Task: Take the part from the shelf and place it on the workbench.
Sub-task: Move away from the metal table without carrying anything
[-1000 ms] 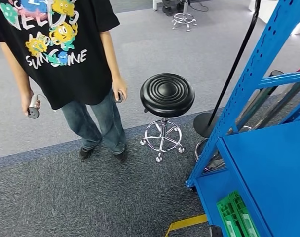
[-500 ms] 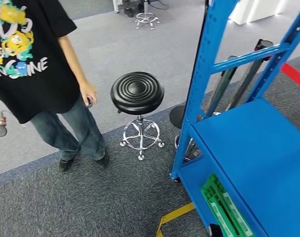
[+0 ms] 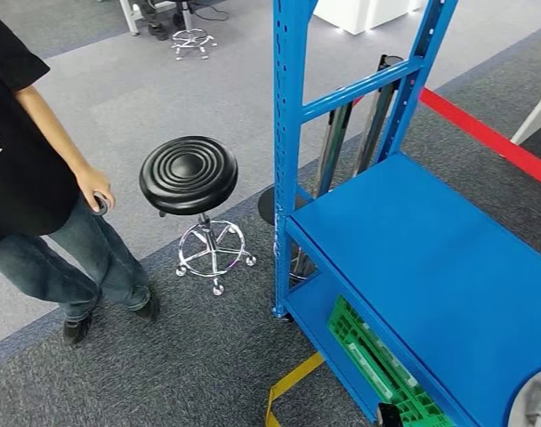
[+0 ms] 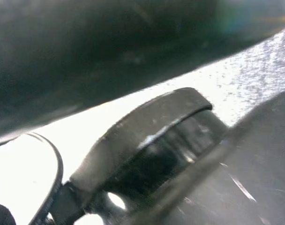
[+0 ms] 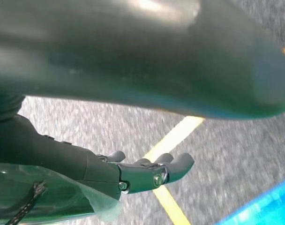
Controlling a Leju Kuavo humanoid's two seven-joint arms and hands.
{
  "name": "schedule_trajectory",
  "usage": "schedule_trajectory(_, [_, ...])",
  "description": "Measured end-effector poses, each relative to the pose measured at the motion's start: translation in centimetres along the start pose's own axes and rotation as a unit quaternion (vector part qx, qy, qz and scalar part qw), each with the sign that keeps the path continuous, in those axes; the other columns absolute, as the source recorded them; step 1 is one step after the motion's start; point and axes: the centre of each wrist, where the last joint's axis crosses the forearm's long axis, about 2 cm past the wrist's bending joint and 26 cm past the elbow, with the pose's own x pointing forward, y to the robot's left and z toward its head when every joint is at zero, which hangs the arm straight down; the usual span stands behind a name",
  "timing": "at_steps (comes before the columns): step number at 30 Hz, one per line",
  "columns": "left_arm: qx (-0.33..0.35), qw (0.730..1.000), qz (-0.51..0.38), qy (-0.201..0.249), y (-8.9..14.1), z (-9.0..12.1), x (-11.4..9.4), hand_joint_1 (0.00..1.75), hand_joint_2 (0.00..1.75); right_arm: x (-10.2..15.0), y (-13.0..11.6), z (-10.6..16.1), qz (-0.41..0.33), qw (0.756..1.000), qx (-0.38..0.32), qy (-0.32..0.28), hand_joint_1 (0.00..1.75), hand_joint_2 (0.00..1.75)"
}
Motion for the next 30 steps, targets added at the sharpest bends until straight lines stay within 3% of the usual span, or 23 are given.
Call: schedule_trajectory(30, [-0.008,1.0,0.004,0.001,-0.08,0.01,0.06,0.0,0.0,0.02,-0.19,-0.03,0.008,1.0,-0.005,-0.001,0.0,0.0])
